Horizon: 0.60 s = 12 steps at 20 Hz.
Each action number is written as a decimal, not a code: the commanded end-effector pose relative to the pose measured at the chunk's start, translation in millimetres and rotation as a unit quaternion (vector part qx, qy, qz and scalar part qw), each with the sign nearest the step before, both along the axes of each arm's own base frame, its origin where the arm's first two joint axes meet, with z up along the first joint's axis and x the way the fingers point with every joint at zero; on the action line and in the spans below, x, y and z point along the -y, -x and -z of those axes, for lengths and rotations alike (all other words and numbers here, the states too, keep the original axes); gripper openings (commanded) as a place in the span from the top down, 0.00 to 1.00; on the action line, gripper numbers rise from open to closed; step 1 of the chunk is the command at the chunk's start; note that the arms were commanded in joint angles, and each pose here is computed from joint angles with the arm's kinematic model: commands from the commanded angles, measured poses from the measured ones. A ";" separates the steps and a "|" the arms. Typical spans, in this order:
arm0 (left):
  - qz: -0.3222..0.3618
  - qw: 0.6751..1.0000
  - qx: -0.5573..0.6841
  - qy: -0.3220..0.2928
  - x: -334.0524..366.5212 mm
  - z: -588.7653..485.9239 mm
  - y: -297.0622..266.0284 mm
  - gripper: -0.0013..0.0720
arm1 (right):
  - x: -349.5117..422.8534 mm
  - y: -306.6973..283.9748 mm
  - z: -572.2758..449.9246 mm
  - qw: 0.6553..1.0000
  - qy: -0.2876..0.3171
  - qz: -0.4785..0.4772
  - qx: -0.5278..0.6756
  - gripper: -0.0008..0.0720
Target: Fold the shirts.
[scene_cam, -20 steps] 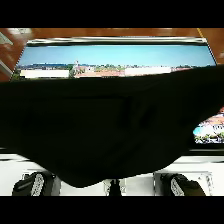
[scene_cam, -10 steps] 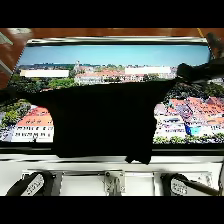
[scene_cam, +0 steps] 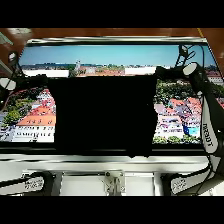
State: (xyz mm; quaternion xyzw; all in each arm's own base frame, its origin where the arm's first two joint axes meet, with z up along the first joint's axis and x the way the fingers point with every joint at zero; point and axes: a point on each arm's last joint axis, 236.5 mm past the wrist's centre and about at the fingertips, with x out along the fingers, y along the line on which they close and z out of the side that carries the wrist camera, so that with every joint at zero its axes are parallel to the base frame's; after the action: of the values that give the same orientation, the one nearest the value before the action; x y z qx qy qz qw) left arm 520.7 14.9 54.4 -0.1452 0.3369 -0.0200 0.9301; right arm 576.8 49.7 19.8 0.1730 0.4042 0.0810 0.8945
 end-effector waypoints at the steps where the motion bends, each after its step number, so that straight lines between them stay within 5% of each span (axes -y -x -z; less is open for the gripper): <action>1: -0.021 0.999 0.029 -0.010 1.6 22.6 -29.3 0.93 | 5.5 -36.2 1.5 0.995 0.058 0.012 0.082 0.88; 6: -0.018 1.000 -0.001 -0.009 6.7 61.3 -32.6 0.93 | 13.4 -46.1 2.3 0.993 0.060 0.031 0.101 0.88; 12: 0.023 0.997 -0.078 0.010 29.2 91.0 -7.3 0.93 | -8.9 -4.3 63.8 0.999 0.026 -0.006 -0.039 0.88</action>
State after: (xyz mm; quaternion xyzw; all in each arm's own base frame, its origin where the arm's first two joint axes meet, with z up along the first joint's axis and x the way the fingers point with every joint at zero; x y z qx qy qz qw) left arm 542.7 -4.7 -21.0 -0.1437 0.3694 -0.0169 0.9179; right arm 603.4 47.5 -19.6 0.1395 0.3814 0.0577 0.9120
